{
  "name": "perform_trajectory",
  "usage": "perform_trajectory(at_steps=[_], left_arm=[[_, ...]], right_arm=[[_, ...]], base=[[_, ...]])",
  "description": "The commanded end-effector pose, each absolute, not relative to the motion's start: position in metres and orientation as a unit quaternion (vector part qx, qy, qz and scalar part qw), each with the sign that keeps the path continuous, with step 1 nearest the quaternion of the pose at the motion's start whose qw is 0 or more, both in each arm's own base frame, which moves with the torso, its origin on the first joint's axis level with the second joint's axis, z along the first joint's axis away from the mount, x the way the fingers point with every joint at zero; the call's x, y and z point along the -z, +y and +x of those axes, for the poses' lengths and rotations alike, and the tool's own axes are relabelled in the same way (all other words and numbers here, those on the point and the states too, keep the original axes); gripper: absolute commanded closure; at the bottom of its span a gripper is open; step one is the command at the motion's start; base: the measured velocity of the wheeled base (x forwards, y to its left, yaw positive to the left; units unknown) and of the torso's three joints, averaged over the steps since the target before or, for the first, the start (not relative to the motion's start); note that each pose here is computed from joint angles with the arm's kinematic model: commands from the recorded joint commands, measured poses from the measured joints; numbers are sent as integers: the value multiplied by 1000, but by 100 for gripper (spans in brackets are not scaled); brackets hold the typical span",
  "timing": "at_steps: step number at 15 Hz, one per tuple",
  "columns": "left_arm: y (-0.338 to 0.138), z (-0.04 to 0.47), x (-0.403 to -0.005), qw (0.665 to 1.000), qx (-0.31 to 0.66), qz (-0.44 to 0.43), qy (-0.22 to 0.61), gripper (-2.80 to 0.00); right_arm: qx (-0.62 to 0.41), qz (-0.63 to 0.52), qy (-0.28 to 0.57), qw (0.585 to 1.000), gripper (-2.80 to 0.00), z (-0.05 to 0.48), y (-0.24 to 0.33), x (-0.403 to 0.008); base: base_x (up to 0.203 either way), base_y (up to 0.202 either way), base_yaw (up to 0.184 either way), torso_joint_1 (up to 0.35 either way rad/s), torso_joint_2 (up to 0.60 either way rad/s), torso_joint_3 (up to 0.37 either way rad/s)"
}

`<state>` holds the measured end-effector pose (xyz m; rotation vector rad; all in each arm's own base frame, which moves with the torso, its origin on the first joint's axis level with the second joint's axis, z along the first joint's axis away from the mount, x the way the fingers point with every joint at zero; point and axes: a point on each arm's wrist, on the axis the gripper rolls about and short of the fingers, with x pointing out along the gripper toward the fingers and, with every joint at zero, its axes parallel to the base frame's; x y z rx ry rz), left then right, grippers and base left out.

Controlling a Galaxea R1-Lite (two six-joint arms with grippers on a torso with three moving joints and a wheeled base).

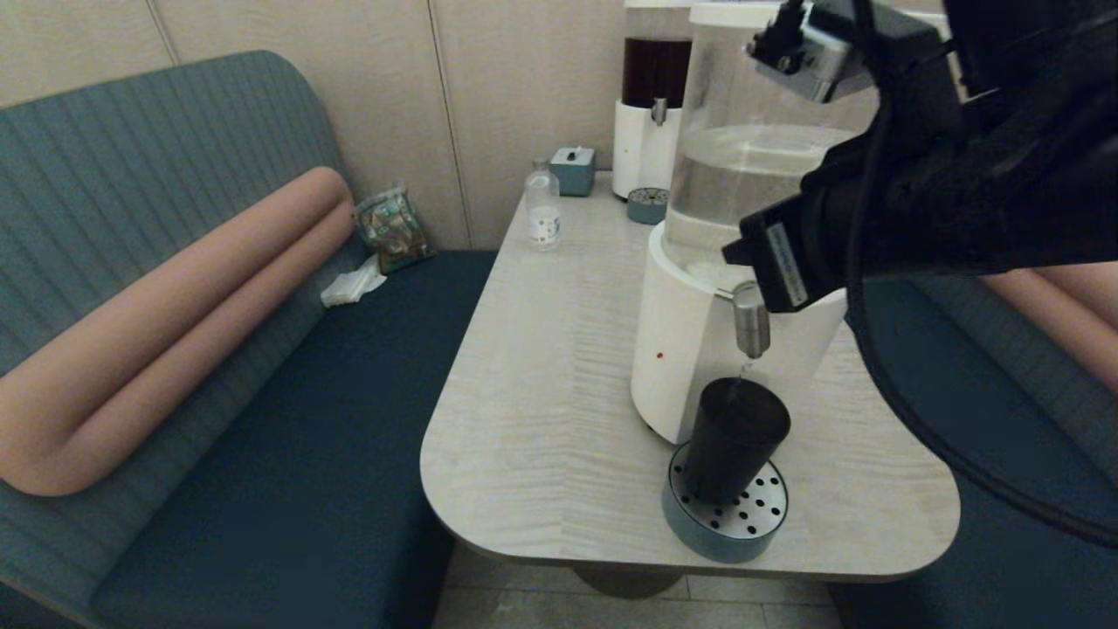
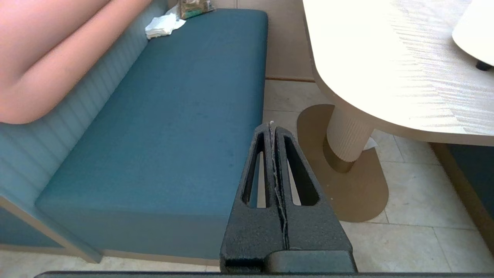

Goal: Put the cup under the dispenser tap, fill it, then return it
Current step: Turn off the faucet

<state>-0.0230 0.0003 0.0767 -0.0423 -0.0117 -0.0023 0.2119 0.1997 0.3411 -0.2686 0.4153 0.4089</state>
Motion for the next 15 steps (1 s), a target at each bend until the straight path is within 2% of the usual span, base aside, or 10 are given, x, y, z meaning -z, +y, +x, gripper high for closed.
perform_trajectory(at_steps=[1, 15], left_arm=[[0, -23, -77, 1000, 1, -22, -5, 0], [0, -23, -77, 1000, 1, -22, -5, 0]], right_arm=[[-190, -153, 224, 943, 0, 227, 219, -325], [-152, -190, 258, 935, 0, 234, 224, -310]], base=[[0, 0, 0, 0, 0, 0], [0, 0, 0, 0, 0, 0]])
